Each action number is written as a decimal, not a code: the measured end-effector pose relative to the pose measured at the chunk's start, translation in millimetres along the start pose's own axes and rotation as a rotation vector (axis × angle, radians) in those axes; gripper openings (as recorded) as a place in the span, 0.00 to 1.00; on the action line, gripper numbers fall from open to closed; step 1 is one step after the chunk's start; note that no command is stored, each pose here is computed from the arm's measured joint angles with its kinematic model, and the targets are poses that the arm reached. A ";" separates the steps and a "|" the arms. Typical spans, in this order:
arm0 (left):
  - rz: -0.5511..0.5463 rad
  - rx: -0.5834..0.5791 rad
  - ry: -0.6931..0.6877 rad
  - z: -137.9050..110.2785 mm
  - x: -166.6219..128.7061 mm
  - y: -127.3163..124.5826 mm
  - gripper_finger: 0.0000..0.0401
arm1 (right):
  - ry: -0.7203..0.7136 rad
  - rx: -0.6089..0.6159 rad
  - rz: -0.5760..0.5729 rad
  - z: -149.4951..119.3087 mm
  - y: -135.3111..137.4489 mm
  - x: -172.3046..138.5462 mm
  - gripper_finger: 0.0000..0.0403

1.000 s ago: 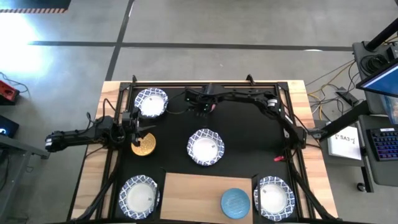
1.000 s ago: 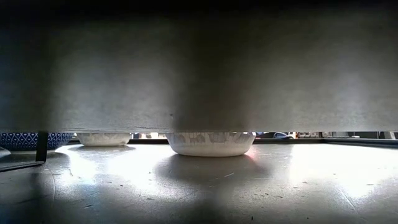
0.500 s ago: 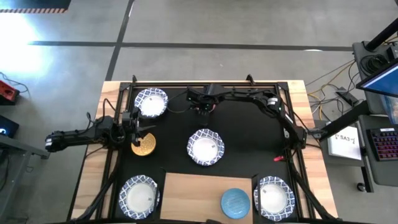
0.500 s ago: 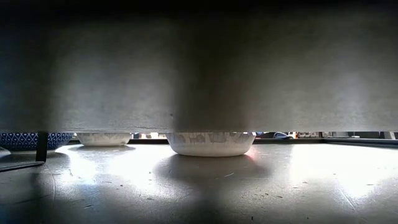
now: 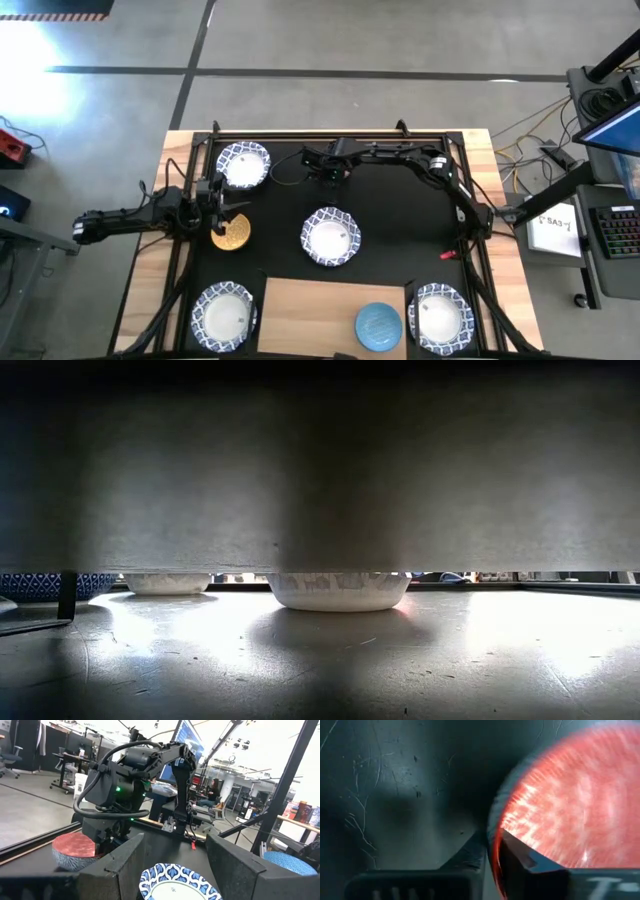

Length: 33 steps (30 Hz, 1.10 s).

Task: Place and stack bowls onto a shelf
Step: Stack the small red bowl on top of the small light blue bowl on the shelf

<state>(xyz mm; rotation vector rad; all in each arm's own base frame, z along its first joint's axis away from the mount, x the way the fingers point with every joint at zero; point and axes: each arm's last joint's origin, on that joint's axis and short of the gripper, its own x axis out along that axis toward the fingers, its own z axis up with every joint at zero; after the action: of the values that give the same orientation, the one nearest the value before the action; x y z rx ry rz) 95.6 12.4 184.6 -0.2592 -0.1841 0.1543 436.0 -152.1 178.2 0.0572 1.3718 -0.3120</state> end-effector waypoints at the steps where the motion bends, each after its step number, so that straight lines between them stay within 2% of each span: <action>1: 0.000 0.000 0.000 0.0 0.0 0.0 0.48 | 0.004 0.001 -0.001 -0.4 0.0 0.0 0.04; 6: 0.000 0.000 0.000 0.0 0.0 0.0 0.48 | -0.001 0.002 0.004 2.4 -0.8 -5.3 0.04; 15: 0.000 0.000 0.000 0.0 0.0 0.0 0.48 | 0.011 -0.003 0.028 10.1 5.9 -39.9 0.03; 18: 0.000 0.000 0.000 0.0 0.0 0.0 0.48 | 0.026 -0.013 0.065 10.6 16.8 -52.0 0.03; 27: 0.000 0.000 0.000 0.0 0.0 0.0 0.48 | 0.105 -0.102 0.083 2.3 56.2 -87.2 0.03; 33: 0.000 0.000 0.000 0.0 0.0 0.0 0.48 | 0.089 -0.119 0.091 -17.5 75.6 -127.9 0.03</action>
<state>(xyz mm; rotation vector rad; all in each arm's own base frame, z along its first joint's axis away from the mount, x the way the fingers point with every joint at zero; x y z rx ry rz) 95.6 12.5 184.6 -0.2592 -0.1842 0.1542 417.4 -52.1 288.0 0.0347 1.4691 -0.1525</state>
